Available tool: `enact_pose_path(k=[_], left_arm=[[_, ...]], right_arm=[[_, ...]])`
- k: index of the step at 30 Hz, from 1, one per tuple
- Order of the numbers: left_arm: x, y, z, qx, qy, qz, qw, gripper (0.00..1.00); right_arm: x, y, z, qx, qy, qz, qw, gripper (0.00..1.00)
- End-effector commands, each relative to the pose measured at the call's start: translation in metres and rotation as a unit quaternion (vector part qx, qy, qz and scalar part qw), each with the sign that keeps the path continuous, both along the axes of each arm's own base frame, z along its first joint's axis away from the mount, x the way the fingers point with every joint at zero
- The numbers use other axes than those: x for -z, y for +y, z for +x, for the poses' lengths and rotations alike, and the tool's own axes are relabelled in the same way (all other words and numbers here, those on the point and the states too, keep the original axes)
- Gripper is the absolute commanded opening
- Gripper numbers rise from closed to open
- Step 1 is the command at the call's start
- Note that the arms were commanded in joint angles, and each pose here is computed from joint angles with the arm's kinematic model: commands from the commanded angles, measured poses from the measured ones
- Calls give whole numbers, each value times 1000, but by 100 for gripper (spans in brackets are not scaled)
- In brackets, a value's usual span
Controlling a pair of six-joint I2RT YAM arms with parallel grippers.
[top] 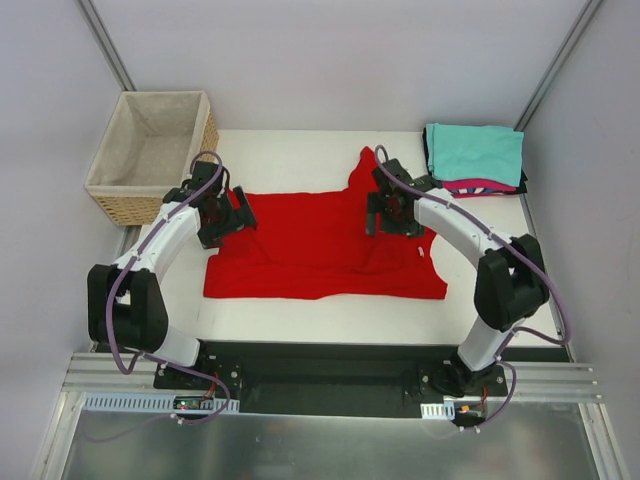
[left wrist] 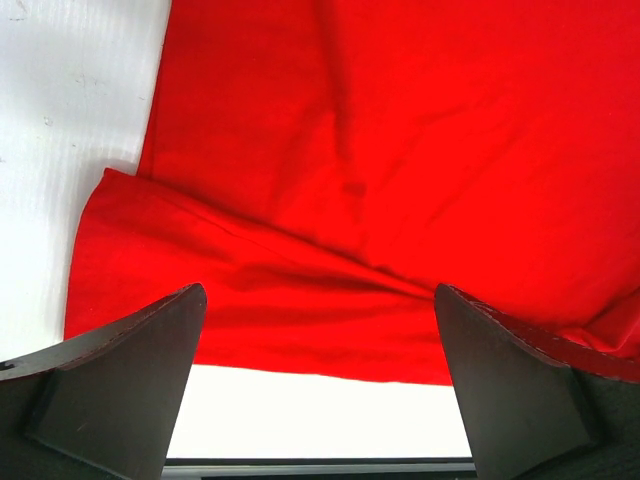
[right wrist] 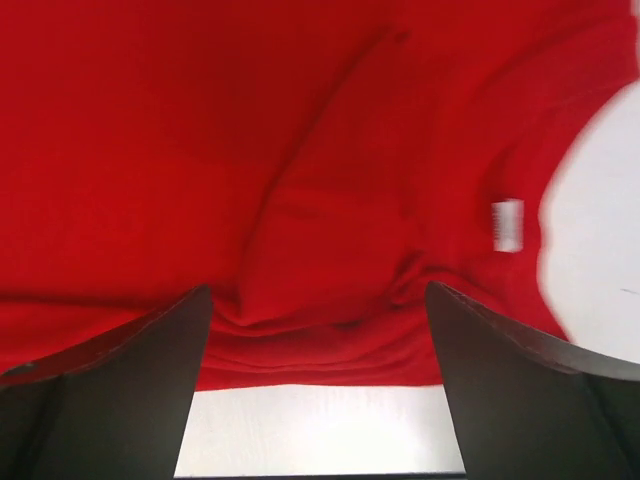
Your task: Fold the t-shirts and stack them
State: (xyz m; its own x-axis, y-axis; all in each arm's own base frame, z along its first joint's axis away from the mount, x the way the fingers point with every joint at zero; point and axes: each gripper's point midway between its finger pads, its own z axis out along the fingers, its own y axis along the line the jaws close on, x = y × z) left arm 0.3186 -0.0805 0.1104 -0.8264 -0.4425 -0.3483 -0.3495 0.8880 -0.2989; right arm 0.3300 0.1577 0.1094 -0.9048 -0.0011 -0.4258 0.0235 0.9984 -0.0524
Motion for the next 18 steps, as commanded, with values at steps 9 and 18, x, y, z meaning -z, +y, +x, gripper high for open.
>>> enact_pose_path(k=[9,18], left_arm=[[1,-3,-13,21,11,-4,1000,99],[1,-7,-12,24,11,-14,1000,99]], right_arm=[[0,37,-19,-44,-60,178,981,88],[-12,9,-37,-24,-80,142,986,89]])
